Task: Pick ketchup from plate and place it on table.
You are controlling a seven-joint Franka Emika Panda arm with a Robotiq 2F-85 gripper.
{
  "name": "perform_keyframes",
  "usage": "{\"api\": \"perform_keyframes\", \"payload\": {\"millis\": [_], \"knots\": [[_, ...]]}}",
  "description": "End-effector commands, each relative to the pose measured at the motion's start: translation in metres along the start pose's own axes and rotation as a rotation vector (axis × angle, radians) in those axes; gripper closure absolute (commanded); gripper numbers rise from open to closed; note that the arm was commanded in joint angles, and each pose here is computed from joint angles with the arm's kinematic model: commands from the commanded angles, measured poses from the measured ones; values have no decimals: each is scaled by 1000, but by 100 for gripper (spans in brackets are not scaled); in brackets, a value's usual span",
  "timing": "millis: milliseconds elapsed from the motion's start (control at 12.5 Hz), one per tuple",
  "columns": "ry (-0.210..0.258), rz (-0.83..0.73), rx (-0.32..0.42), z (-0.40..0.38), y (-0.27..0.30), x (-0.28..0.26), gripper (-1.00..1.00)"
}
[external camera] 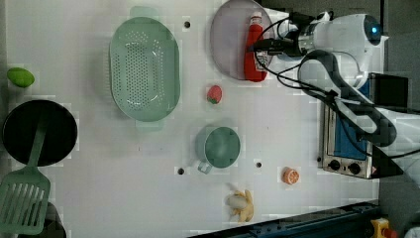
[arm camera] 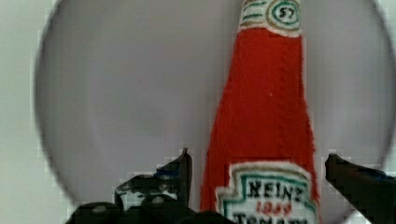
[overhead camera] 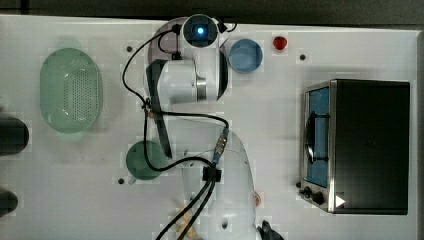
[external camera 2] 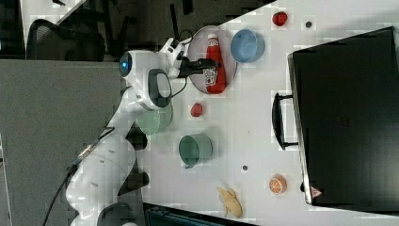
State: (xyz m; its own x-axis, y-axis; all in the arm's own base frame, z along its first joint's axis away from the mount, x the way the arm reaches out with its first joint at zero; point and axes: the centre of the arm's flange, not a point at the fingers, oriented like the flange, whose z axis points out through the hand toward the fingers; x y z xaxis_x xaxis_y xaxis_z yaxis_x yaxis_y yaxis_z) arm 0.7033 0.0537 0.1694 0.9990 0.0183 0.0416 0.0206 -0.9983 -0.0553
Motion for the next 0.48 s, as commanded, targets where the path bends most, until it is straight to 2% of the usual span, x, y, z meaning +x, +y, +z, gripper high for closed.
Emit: {"api": "perform_keyframes", "payload": {"millis": [80, 160, 400, 480], "knots": [[37, -62, 5, 18, -8, 4, -100], [39, -62, 5, 17, -8, 5, -91], [39, -60, 5, 16, -8, 5, -19], [41, -56, 5, 15, -8, 5, -18]]}}
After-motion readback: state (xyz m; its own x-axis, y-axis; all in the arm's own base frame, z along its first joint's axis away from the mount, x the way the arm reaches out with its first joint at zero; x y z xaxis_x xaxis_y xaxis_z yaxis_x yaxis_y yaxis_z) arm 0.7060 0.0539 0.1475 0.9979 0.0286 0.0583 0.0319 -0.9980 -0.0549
